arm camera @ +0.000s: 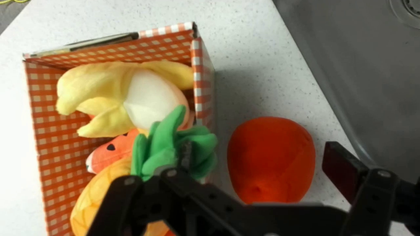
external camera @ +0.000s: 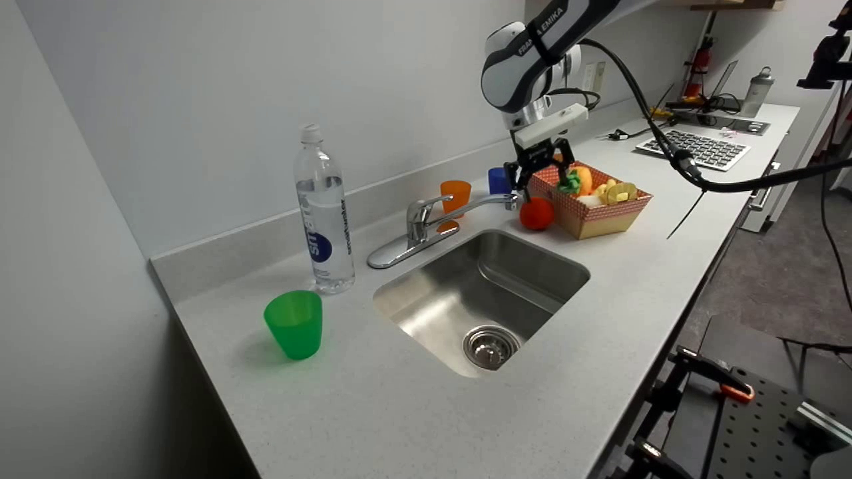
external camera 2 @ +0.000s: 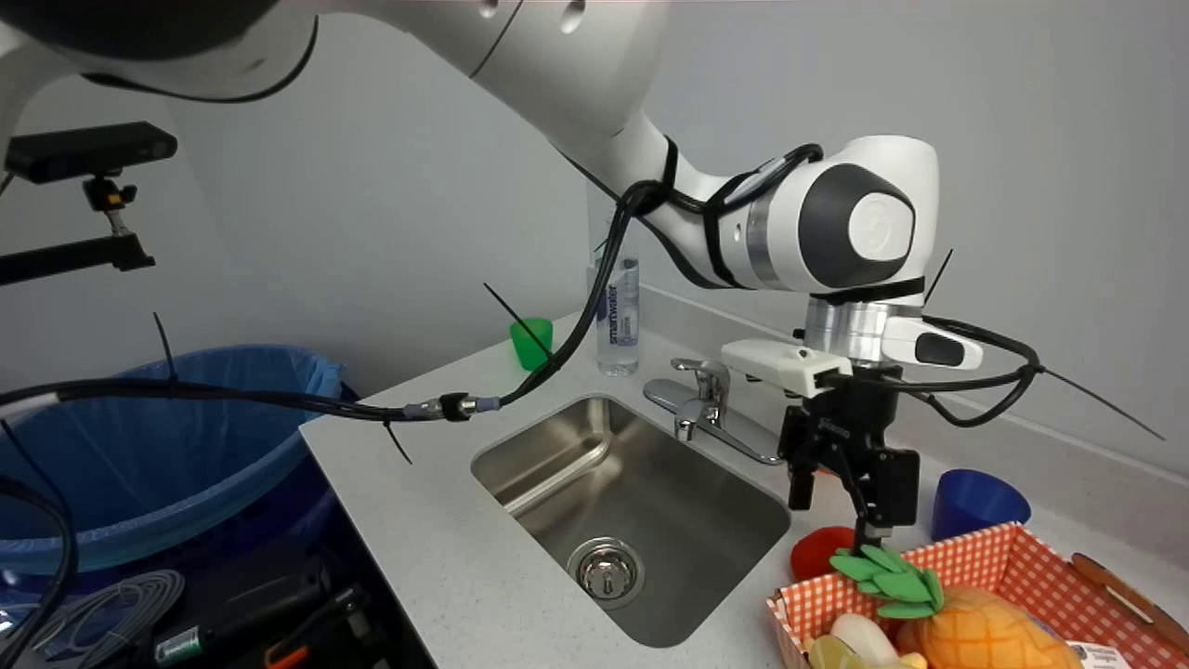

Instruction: Put the red plushy in the box

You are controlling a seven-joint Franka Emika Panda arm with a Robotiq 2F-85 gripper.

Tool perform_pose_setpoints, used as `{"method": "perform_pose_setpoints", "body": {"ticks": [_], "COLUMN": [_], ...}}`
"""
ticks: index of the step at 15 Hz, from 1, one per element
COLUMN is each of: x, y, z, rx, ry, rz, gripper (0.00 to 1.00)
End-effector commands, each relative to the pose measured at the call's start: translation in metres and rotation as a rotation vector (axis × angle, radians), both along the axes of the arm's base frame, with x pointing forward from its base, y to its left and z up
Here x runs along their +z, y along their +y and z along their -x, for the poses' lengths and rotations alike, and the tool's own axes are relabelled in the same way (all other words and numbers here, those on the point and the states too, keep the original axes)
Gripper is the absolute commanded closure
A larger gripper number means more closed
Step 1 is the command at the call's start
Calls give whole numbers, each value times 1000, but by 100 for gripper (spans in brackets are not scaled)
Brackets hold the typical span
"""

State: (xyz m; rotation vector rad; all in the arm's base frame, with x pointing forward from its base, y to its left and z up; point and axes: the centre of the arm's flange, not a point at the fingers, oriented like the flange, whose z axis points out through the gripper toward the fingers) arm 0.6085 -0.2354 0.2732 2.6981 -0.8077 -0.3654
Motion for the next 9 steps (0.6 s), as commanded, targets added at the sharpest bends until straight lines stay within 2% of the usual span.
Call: {"method": "perform_pose_setpoints", "body": {"ticks": [1, 5, 9], "x": [-5, -9, -2], "y": [8, 14, 13], "z": [16, 16, 15], "rx": [55, 86, 91], "ry": [-74, -133, -132], "rz": [13, 13, -8], "gripper": [0, 0, 0]}}
